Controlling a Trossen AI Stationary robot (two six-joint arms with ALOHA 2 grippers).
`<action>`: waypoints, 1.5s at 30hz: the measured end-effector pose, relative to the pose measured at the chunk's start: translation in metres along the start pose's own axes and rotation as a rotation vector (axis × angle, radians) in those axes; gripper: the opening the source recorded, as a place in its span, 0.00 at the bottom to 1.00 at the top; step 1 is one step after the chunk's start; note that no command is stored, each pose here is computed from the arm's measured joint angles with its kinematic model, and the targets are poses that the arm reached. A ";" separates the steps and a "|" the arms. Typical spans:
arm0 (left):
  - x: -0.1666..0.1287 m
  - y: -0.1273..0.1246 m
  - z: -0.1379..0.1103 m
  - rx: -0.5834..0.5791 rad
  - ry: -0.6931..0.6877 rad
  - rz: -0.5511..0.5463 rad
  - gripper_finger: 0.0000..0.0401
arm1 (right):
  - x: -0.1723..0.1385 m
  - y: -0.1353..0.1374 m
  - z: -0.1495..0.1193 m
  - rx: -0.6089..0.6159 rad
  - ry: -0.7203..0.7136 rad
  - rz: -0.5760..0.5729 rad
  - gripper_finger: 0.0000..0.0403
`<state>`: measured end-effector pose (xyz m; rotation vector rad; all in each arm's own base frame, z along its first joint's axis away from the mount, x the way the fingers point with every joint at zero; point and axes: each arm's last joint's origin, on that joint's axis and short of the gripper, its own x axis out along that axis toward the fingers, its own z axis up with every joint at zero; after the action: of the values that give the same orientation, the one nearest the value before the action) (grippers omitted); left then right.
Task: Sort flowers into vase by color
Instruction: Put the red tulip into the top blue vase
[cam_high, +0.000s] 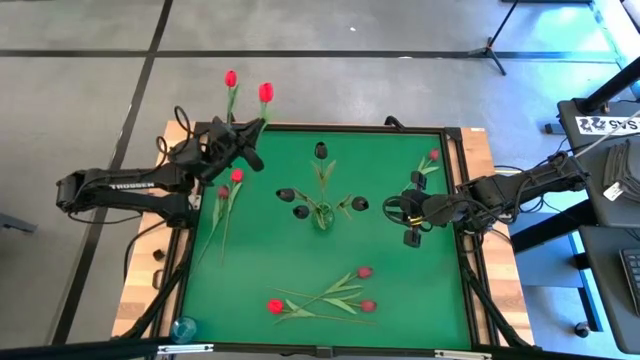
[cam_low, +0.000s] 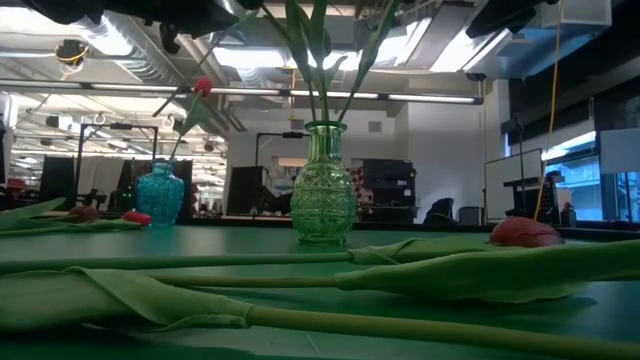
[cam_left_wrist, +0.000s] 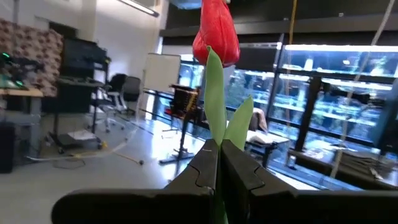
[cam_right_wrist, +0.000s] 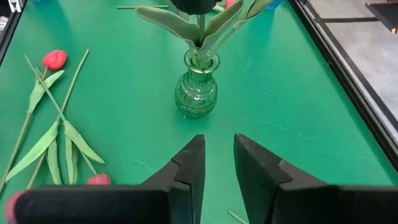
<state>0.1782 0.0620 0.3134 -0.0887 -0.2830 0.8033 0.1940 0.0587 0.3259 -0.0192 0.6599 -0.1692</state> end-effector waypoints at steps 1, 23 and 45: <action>0.000 0.000 0.001 0.006 -0.009 0.005 0.01 | 0.000 0.000 0.000 0.006 0.002 0.000 0.21; -0.025 0.067 0.008 0.180 -0.456 0.458 0.01 | 0.000 0.000 0.000 0.025 0.004 0.008 0.21; 0.000 0.122 -0.011 0.343 -0.479 0.726 0.01 | -0.001 -0.002 0.011 0.037 -0.133 -0.122 0.21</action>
<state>0.0958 0.1466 0.2804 0.3492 -0.5747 1.5862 0.1999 0.0566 0.3353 -0.0347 0.5230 -0.2952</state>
